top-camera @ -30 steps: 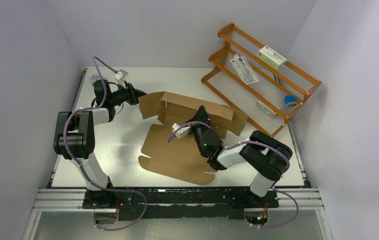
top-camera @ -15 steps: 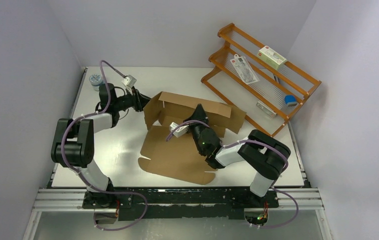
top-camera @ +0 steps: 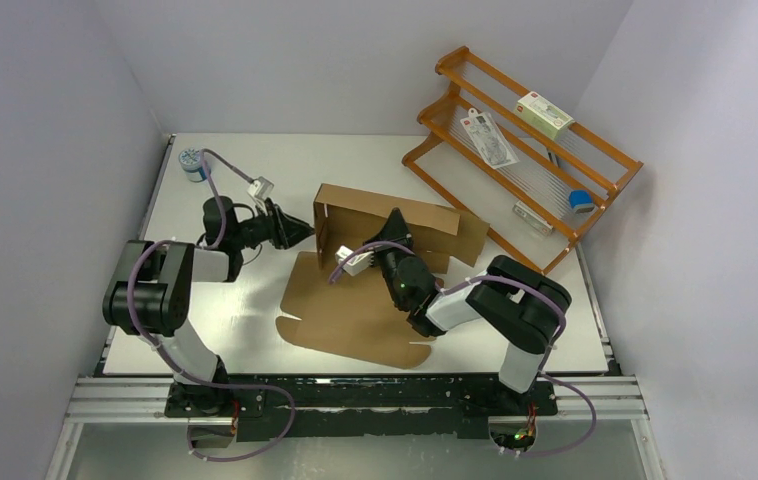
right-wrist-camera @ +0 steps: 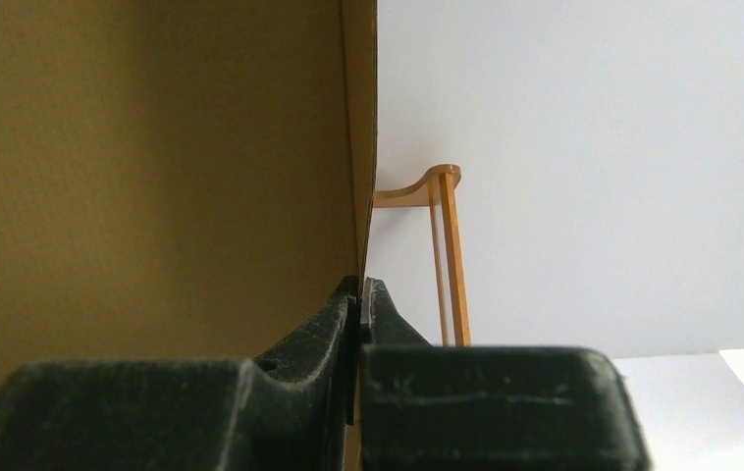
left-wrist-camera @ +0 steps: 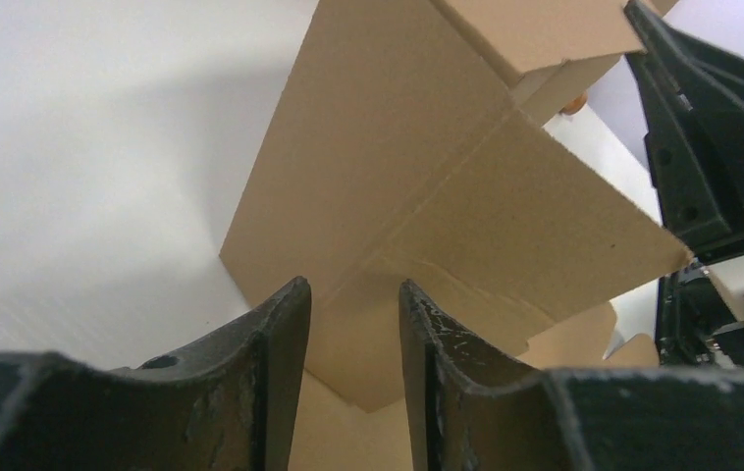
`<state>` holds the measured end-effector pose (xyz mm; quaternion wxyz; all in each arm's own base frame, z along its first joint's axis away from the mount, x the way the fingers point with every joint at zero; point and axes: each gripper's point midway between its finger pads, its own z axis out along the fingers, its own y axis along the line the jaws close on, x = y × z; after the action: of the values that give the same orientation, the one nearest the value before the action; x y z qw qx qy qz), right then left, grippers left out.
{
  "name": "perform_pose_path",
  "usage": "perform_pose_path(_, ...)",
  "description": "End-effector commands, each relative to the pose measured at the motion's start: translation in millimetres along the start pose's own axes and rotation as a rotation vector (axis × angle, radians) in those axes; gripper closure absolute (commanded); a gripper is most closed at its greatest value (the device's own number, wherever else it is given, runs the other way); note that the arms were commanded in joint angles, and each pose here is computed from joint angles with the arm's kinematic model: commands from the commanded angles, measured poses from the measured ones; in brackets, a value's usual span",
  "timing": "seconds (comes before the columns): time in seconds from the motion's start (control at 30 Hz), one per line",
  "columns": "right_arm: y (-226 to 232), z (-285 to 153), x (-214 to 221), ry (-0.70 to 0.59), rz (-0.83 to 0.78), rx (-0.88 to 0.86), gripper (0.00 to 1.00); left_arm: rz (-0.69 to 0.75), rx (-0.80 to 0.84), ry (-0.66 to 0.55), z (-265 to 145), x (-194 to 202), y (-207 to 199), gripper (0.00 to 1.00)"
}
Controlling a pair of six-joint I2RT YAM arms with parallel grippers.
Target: Fold the paper box
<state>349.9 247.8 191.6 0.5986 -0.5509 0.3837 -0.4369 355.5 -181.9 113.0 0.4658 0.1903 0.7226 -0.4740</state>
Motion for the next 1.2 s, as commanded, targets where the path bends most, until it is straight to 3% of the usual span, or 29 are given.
perform_pose_path(0.0, -0.7, 2.6, -5.8, -0.019, -0.002, 0.009, 1.0, 0.123, 0.001, -0.027, 0.8, -8.1, -7.0, 0.55)
perform_pose_path(0.47, 3.6, 0.1, -14.3, -0.047, -0.016, -0.014, 1.0, 0.27, -0.017, -0.019, 18.5, -7.5, -13.3, 0.46)
perform_pose_path(0.97, 12.7, -7.0, -31.9, -0.103, -0.011, -0.076, 1.0, 0.333, -0.193, -0.267, 29.9, -28.2, 1.1, 0.41)
perform_pose_path(1.17, 19.8, -8.6, -39.6, -0.138, 0.009, -0.145, 1.0, 0.357, -0.218, -0.294, 36.5, -32.2, 14.2, 0.39)
